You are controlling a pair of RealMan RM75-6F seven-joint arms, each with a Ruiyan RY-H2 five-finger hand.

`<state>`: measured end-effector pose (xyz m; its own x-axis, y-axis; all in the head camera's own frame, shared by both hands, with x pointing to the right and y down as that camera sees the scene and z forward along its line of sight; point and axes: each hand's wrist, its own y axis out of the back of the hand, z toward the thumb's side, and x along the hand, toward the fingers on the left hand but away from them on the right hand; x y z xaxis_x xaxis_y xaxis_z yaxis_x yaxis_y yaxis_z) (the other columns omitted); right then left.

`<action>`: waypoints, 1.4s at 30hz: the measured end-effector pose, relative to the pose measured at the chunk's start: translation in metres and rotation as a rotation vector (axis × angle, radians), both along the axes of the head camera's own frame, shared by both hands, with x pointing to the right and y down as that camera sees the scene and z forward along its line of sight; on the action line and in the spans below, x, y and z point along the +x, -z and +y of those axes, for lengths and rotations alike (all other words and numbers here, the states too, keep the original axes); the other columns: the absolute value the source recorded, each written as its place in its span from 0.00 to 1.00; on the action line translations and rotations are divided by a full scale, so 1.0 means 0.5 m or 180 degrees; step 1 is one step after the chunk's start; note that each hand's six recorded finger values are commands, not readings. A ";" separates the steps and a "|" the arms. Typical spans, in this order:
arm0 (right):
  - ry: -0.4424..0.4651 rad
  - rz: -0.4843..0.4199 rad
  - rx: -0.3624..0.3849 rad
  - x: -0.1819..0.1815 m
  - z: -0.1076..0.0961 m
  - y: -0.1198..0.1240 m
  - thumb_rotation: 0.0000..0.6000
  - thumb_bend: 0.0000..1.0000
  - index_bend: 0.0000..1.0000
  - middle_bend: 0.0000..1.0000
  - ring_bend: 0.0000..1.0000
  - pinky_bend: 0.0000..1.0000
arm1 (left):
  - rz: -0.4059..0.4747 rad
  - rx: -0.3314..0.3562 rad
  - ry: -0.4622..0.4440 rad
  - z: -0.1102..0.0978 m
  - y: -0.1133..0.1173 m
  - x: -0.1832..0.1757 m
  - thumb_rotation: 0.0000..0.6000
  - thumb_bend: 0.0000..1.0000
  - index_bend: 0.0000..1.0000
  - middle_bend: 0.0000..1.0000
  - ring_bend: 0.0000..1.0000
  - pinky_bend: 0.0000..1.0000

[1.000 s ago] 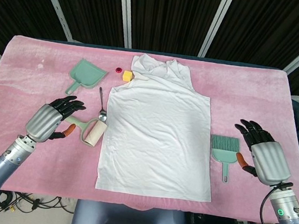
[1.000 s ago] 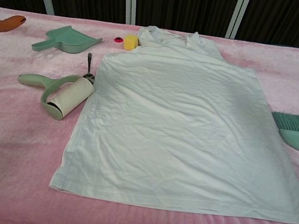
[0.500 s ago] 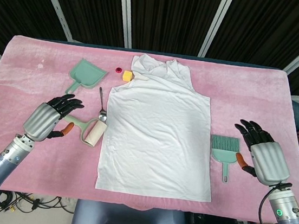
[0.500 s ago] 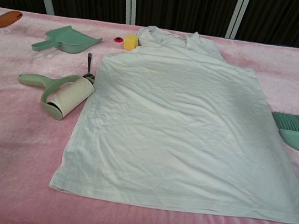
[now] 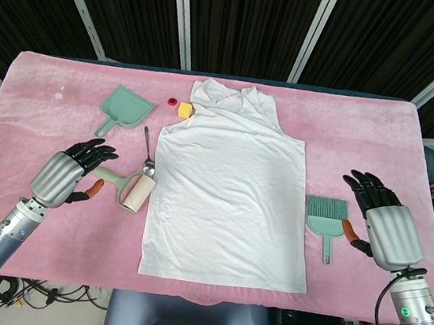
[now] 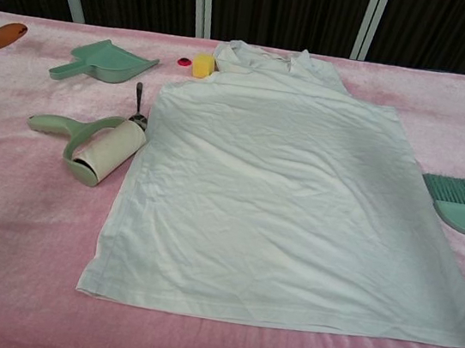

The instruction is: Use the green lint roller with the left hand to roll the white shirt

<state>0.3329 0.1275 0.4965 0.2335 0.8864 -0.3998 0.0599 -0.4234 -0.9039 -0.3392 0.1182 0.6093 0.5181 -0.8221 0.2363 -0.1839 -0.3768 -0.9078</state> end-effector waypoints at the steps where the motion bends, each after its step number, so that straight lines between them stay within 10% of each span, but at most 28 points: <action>1: 0.0000 0.0035 0.0010 0.004 -0.001 0.003 1.00 0.31 0.14 0.09 0.11 0.25 | -0.0007 0.0010 0.0000 -0.002 0.002 -0.001 1.00 0.44 0.21 0.21 0.10 0.27; 17: -0.0547 0.0160 0.0037 0.099 0.117 0.046 1.00 0.30 0.11 0.09 0.11 0.25 | -0.0631 -0.0160 0.0198 0.004 0.012 -0.115 1.00 0.37 0.20 0.21 0.11 0.28; 42: -0.0888 0.0397 0.0276 0.189 0.223 -0.070 1.00 0.30 0.11 0.09 0.11 0.25 | -0.1205 -0.0766 0.0006 -0.019 -0.143 -0.142 1.00 0.36 0.27 0.30 0.17 0.29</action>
